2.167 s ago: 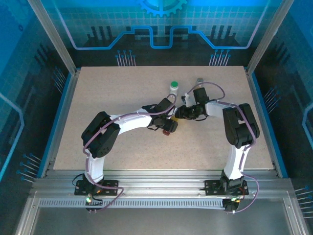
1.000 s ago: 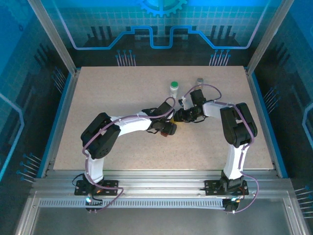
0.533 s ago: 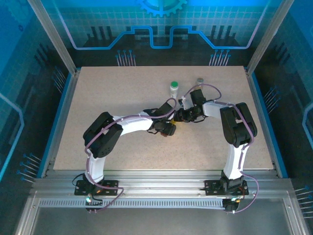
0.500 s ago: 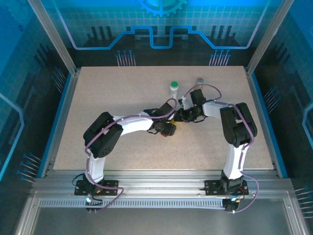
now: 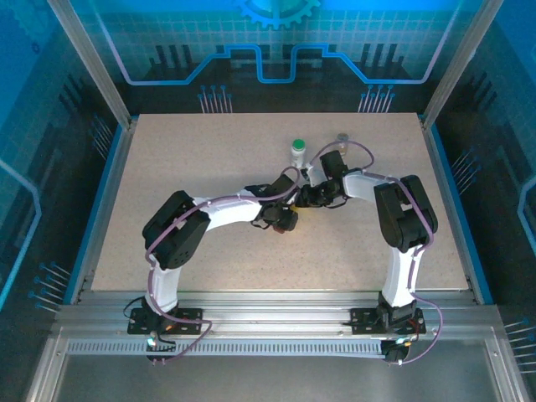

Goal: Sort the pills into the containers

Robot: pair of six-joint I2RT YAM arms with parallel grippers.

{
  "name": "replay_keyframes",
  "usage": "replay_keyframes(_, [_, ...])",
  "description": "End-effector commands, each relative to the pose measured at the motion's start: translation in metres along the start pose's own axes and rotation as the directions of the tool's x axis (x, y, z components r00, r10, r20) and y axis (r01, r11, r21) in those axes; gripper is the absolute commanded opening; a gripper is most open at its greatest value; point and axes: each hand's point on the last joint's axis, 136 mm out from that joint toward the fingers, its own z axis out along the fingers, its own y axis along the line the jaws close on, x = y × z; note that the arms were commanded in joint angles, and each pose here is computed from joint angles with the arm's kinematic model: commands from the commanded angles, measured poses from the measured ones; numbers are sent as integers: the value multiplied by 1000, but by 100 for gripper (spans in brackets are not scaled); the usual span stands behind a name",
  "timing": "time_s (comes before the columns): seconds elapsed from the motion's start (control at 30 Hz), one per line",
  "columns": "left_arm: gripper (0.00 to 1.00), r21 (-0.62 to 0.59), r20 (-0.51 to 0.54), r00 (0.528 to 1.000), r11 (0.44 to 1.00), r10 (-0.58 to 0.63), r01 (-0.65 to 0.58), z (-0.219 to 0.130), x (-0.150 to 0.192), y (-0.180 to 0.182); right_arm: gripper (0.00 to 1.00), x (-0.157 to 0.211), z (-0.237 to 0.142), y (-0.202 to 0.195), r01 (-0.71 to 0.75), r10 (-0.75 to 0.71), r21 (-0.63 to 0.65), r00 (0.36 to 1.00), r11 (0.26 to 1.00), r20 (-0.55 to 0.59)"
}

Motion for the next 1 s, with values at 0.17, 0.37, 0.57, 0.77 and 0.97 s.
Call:
replay_keyframes(0.17, [47, 93, 30, 962, 959, -272, 268, -6, -12, 33, 26, 43, 14, -36, -13, 42, 194, 989, 981, -143])
replay_keyframes(0.37, [46, 98, 35, 953, 950, -301, 296, -13, -12, 44, 24, 43, 13, -41, -1, 36, 231, 988, 973, -150])
replay_keyframes(0.57, [42, 96, 54, 942, 941, -330, 324, -21, -13, 54, 23, 48, 13, -47, 44, 15, 305, 982, 951, -188])
replay_keyframes(0.77, [50, 70, 93, 913, 918, -397, 391, -31, -15, 79, 23, 49, 14, -47, 54, 10, 318, 981, 947, -196])
replay_keyframes(0.97, [53, 72, 101, 912, 918, -397, 391, -31, -21, 83, 23, 49, 14, -46, 57, 6, 313, 981, 948, -196])
